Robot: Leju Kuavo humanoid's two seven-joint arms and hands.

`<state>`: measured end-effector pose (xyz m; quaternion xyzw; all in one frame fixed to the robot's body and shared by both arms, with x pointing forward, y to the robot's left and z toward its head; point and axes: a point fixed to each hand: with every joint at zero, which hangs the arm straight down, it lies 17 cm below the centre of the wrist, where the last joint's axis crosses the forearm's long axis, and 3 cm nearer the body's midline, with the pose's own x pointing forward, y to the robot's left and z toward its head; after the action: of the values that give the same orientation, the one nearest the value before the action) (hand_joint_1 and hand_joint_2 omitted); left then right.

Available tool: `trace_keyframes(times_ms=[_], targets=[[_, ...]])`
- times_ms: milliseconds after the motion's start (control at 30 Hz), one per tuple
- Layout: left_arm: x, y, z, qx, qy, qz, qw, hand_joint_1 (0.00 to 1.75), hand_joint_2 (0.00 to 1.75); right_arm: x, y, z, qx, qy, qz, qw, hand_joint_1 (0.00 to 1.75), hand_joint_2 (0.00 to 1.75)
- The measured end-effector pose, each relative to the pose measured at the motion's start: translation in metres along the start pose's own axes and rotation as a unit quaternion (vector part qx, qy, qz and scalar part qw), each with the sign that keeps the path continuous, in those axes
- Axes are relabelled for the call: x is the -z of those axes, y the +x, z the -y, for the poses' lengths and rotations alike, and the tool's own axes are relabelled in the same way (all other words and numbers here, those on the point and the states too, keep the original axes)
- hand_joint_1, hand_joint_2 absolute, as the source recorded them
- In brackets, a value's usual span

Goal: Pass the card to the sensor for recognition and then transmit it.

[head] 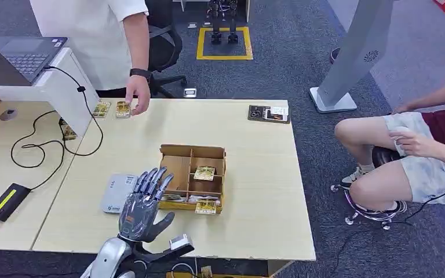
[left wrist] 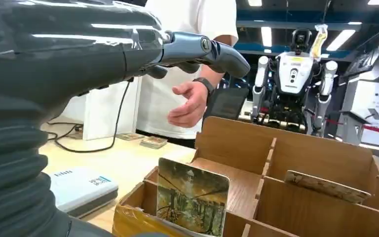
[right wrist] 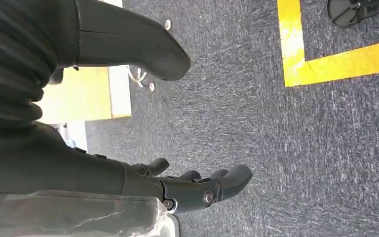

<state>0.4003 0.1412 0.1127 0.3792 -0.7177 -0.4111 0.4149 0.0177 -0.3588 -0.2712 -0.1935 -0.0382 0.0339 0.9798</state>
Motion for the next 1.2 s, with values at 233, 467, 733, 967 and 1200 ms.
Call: trace_keyframes(times_ms=[233, 467, 733, 967, 1200], targets=[[0.000, 0.000, 0.003, 0.002, -0.009, 0.000, 1.000, 0.00, 1.75, 0.000, 0.000, 0.000, 0.000, 0.000, 0.000, 1.000, 0.00, 1.75], [0.011, -0.012, 0.017, 0.041, -0.057, -0.015, 0.997, 0.00, 1.75, 0.000, 0.002, 0.000, -0.005, -0.001, 0.003, 1.000, 0.00, 1.75], [0.024, -0.016, 0.016, 0.061, -0.065, -0.012, 0.996, 0.00, 1.75, 0.001, 0.004, -0.003, -0.011, 0.004, 0.005, 1.000, 0.00, 1.75], [0.037, -0.019, 0.025, 0.086, -0.101, -0.017, 0.991, 0.00, 1.75, 0.002, 0.006, -0.005, -0.014, 0.007, 0.005, 1.000, 0.00, 1.75], [0.052, -0.024, 0.026, 0.101, -0.122, -0.022, 0.987, 0.00, 1.75, 0.003, 0.009, -0.005, -0.019, 0.009, 0.008, 1.000, 0.00, 1.75]])
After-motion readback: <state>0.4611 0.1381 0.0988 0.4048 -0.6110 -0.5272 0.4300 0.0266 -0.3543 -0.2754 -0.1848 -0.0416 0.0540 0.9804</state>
